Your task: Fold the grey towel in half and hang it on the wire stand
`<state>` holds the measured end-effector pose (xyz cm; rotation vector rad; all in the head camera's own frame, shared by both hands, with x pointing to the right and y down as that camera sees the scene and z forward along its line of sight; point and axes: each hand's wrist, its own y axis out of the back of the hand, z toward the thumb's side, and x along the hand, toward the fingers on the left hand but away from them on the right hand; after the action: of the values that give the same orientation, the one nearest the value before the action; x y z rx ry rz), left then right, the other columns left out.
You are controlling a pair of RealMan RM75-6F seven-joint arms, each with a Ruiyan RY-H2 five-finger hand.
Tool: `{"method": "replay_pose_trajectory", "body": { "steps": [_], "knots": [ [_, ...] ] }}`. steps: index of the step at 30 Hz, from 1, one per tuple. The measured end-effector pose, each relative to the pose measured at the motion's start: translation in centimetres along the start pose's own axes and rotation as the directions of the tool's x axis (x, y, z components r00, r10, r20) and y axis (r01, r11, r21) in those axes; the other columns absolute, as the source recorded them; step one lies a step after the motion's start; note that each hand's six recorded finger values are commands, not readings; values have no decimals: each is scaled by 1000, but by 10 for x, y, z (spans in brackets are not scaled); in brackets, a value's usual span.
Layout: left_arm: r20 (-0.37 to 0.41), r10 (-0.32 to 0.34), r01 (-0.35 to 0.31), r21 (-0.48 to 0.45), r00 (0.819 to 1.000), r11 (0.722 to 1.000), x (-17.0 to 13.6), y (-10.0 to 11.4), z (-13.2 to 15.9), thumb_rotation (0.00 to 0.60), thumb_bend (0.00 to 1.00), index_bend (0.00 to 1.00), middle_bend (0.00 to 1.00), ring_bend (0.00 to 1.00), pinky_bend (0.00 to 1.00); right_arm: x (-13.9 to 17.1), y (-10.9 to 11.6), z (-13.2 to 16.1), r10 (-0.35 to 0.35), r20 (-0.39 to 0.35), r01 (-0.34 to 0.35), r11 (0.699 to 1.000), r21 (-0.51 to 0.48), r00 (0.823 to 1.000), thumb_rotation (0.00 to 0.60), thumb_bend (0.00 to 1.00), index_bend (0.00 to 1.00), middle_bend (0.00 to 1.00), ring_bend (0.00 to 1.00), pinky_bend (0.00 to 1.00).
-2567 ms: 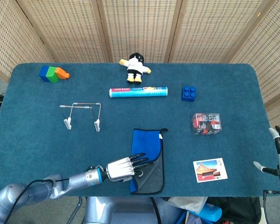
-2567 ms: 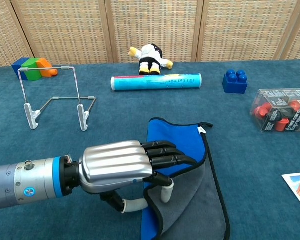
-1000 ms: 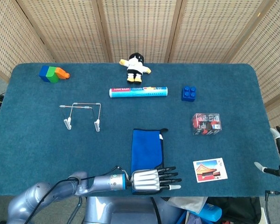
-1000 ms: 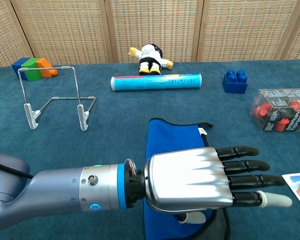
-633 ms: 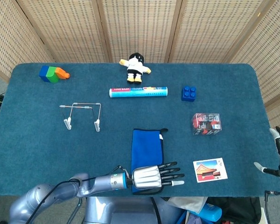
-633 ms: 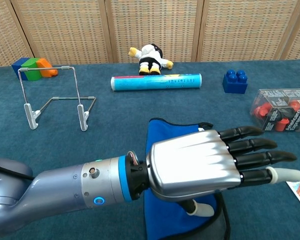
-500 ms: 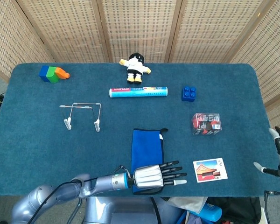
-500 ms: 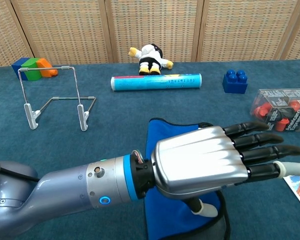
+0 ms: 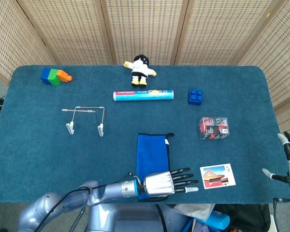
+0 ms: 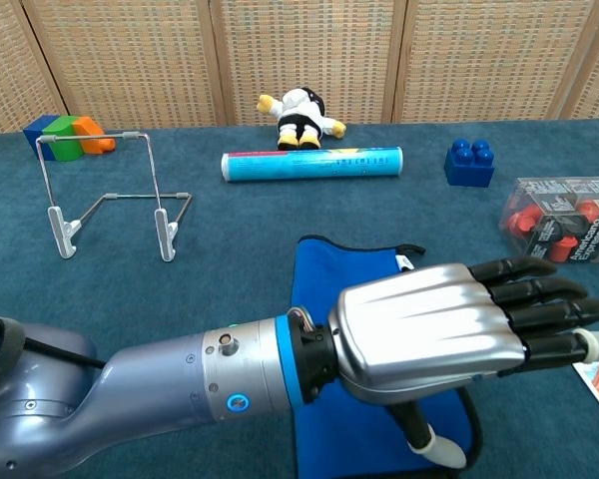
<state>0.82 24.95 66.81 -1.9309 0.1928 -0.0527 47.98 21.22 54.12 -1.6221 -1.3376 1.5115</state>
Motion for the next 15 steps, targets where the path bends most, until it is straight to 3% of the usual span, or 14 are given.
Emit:
{"method": "replay_pose_trajectory", "body": {
  "steps": [8,12,15],
  "knots": [
    [3,50,-50,-90,999,995,-2,15,-3,372,0,0,0,0,0,0,-2,1,5,-3,-5,1000,5,1000,600,0,0,0,0,0],
    [-10,76,-76,-76,997,994,-5,26,-13,418,0,0,0,0,0,0,-2,2,6,-4,-6,1000,6,1000,600,0,0,0,0,0],
    [-49,81,-84,-56,995,995,-7,32,-27,494,0,0,0,0,0,1,-2,2,7,-5,-7,1000,6,1000,600,0,0,0,0,0]
  ]
}}
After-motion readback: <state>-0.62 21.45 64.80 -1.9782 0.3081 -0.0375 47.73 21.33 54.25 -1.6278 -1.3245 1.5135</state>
